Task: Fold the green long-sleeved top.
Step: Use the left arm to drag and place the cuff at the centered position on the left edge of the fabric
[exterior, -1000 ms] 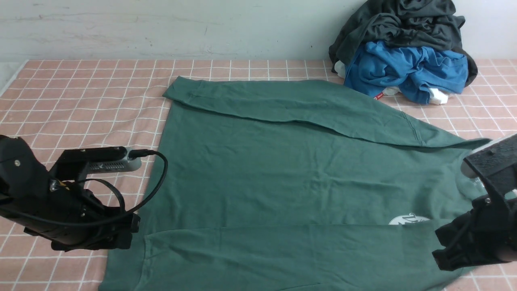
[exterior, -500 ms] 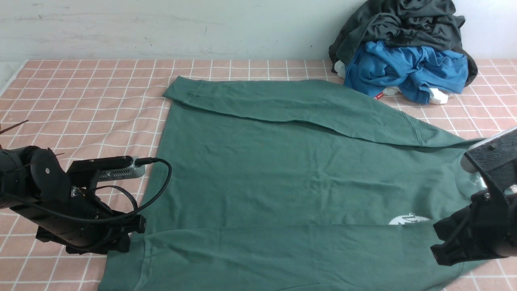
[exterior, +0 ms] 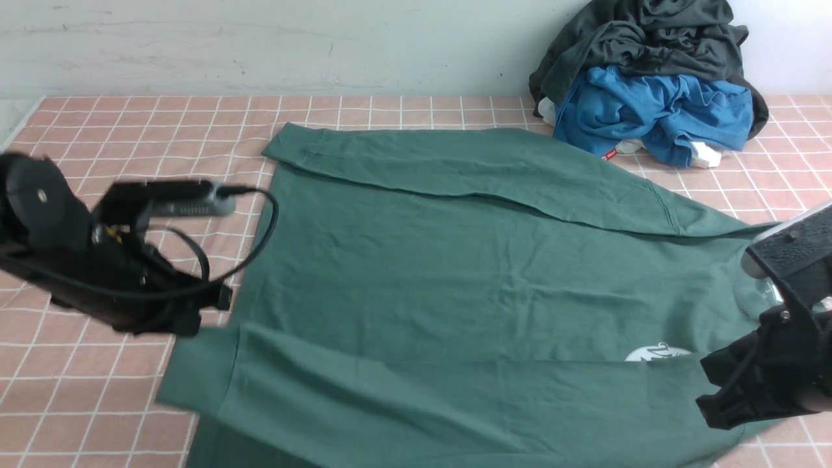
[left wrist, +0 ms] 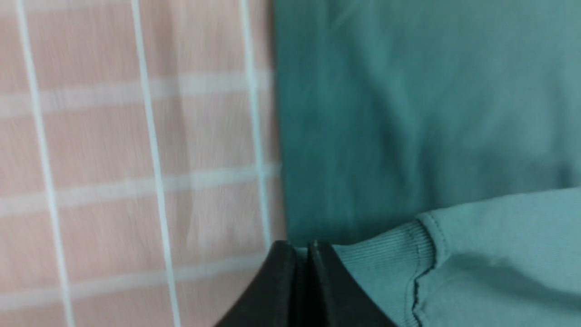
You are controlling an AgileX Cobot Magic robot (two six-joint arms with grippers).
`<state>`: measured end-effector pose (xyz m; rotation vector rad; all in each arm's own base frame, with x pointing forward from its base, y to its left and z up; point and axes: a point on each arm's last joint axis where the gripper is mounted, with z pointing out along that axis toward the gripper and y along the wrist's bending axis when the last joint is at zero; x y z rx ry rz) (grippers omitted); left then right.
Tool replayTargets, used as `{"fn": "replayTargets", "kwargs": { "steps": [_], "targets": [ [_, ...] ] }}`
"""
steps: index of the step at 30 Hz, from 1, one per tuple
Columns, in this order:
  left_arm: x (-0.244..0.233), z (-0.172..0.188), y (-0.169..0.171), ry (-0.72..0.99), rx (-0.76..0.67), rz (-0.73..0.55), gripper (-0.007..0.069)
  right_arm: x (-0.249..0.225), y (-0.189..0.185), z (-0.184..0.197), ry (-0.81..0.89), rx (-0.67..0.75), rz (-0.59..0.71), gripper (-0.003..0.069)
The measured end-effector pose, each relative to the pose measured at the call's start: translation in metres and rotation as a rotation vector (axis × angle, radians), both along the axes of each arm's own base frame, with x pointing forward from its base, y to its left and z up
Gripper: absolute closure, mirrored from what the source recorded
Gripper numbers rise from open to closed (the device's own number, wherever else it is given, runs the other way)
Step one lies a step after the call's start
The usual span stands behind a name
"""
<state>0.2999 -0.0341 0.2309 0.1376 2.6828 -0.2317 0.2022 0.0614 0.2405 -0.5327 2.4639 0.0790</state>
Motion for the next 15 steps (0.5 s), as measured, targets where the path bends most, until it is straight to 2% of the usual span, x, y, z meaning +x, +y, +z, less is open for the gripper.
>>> {"fn": "replayTargets", "kwargs": {
  "steps": [4,7,12,15],
  "targets": [
    [0.021,0.033,-0.009,-0.163,0.038,-0.097,0.0618,0.000,-0.001,0.000,-0.008,-0.012,0.006,0.0673],
    [0.040,0.040,-0.010,-0.227,0.050,-0.107,0.0618,0.001,-0.001,0.000,-0.009,-0.012,0.007,0.0673],
    [0.084,0.024,-0.013,-0.226,0.060,-0.112,0.0618,0.001,-0.001,0.000,-0.009,-0.012,0.007,0.0673],
    [0.117,-0.005,-0.017,-0.176,0.061,-0.120,0.0613,0.001,-0.001,0.000,-0.009,-0.012,0.007,0.0673]
  ]
}}
